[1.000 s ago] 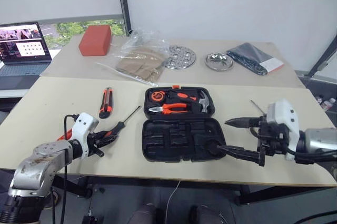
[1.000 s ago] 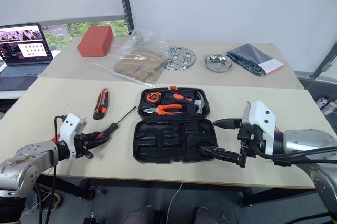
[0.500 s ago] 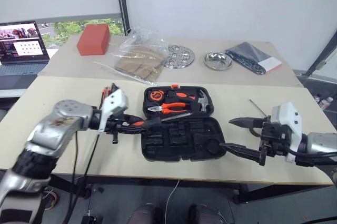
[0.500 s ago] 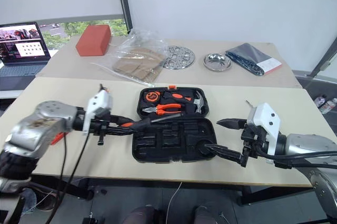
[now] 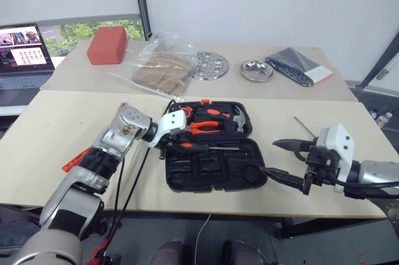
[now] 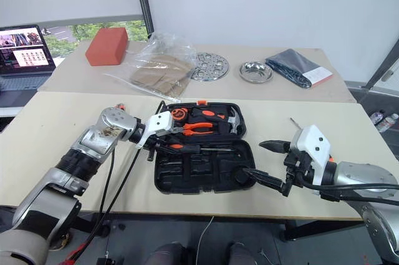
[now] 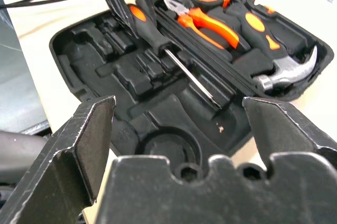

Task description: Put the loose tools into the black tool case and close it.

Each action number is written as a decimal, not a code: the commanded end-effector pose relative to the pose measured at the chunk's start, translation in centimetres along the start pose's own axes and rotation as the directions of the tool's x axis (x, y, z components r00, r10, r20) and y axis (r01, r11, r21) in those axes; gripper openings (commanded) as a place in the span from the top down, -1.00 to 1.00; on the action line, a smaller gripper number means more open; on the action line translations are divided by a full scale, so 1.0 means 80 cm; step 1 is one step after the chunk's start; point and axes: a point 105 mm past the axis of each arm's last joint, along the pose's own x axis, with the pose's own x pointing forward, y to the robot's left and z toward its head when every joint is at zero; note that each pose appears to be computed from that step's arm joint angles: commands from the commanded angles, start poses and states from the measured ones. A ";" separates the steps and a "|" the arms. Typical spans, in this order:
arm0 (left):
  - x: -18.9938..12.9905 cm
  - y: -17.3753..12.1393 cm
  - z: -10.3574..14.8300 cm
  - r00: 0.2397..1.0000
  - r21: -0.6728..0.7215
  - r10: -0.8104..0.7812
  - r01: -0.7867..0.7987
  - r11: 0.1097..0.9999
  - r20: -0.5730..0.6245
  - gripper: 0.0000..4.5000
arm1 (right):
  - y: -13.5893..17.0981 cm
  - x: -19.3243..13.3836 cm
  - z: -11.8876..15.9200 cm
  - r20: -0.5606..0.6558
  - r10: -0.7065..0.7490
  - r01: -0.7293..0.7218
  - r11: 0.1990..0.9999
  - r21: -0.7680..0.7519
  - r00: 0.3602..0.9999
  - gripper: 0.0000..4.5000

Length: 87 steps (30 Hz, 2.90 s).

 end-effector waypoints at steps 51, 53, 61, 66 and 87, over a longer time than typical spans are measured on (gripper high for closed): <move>0.063 0.015 0.006 0.997 0.101 0.054 -0.048 0.994 -0.055 1.00 | 0.000 -0.013 0.015 0.036 -0.089 0.089 0.996 0.018 0.995 -1.00; 0.067 0.007 0.003 0.998 0.113 0.018 -0.011 0.994 -0.056 1.00 | -0.001 -0.014 0.013 0.031 -0.104 0.103 0.994 0.022 0.994 -1.00; -0.003 0.019 0.071 0.960 0.021 0.034 -0.041 0.999 0.279 0.77 | -0.061 -0.083 -0.045 -0.126 -0.461 0.475 0.873 0.114 0.878 -1.00; -0.062 0.000 0.102 0.918 0.025 -0.016 0.007 1.000 0.396 -0.02 | -0.100 -0.145 -0.087 -0.243 -0.598 0.634 0.766 0.106 0.764 -1.00; -0.090 -0.084 0.099 0.935 0.087 -0.201 0.183 0.979 0.292 -1.00 | -0.205 -0.075 -0.170 -0.458 -0.493 0.604 0.786 0.131 0.740 -0.82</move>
